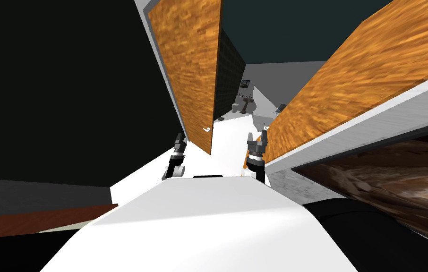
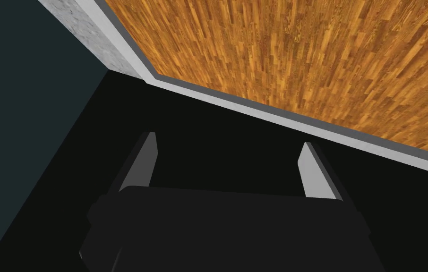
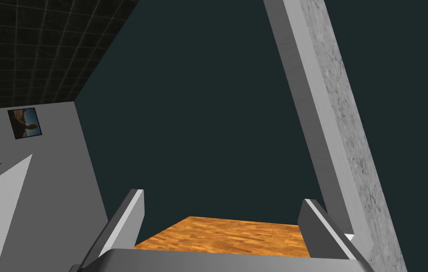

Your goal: Push the door open

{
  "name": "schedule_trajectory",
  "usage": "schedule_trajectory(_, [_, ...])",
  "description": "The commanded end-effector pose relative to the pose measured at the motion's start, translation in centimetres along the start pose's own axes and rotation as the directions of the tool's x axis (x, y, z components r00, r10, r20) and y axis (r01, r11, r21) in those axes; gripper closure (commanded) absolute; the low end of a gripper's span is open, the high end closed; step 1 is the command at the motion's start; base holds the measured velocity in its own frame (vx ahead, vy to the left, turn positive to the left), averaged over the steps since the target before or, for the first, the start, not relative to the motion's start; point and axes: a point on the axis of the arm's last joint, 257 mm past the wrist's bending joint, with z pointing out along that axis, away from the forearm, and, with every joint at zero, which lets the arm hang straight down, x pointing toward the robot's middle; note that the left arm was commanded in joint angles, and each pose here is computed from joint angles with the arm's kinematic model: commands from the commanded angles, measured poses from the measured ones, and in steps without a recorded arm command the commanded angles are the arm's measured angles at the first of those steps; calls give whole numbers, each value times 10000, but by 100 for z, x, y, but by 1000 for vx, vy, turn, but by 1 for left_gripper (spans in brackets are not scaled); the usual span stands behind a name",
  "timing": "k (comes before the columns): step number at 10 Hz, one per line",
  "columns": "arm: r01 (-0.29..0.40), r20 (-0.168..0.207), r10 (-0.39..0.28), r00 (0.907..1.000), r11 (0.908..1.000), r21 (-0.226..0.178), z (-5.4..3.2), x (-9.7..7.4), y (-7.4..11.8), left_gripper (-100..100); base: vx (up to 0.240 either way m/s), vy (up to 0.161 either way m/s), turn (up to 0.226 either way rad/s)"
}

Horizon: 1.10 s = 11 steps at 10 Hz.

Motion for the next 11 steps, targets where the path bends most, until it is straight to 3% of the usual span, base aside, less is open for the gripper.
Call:
schedule_trajectory(1, [87,-160,-91,9998,9996,-260,-37,89,159,-100,84,58,-109])
schedule_trajectory(11, [371,-1056,-546,9929,9862,-1612,-219,504,981,-100,79,61,-95])
